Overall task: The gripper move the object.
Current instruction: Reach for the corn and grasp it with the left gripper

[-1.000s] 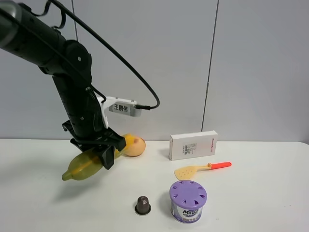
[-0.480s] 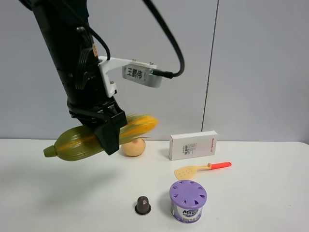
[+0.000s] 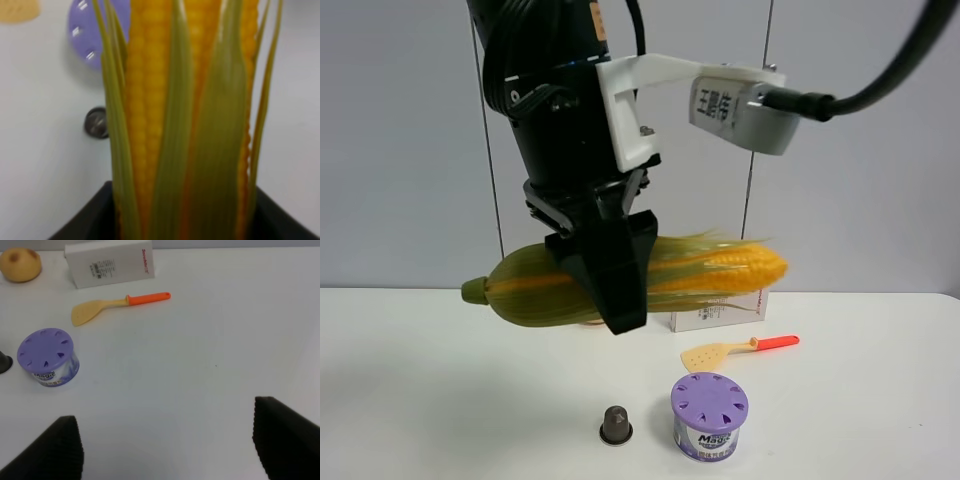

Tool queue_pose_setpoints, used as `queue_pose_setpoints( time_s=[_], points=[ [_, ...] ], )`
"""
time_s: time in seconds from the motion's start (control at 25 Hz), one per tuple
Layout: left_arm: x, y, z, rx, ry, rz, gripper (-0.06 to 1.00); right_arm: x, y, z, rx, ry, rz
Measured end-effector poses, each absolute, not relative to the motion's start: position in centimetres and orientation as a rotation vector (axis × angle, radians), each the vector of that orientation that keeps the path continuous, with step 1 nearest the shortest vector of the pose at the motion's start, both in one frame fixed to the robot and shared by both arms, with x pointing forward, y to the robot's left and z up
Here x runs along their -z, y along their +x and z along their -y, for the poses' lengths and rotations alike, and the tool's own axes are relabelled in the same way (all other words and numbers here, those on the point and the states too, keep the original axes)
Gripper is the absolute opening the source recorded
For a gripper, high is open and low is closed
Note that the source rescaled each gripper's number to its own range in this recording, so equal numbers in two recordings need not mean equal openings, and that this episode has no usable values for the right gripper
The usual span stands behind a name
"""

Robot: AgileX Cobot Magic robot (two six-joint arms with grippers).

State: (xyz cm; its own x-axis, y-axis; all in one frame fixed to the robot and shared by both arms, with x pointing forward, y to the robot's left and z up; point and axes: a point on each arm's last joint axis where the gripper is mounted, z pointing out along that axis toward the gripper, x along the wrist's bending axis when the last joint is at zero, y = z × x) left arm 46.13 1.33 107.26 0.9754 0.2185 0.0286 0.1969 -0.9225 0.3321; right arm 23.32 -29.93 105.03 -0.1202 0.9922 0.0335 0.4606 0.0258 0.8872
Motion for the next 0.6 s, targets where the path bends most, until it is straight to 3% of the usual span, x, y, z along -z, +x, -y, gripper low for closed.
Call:
queue_pose_setpoints(
  time_s=[0.36, 0.6],
  points=[
    [-105.2, 46.4, 1.6, 0.000, 2.824, -0.149, 0.00, -105.0, 23.3, 29.9, -1.040, 1.496, -1.654],
    [-106.0, 49.0, 5.1, -0.058, 2.754, -0.082, 0.00, -105.0, 23.3, 29.9, -1.040, 1.496, -1.654]
  ],
)
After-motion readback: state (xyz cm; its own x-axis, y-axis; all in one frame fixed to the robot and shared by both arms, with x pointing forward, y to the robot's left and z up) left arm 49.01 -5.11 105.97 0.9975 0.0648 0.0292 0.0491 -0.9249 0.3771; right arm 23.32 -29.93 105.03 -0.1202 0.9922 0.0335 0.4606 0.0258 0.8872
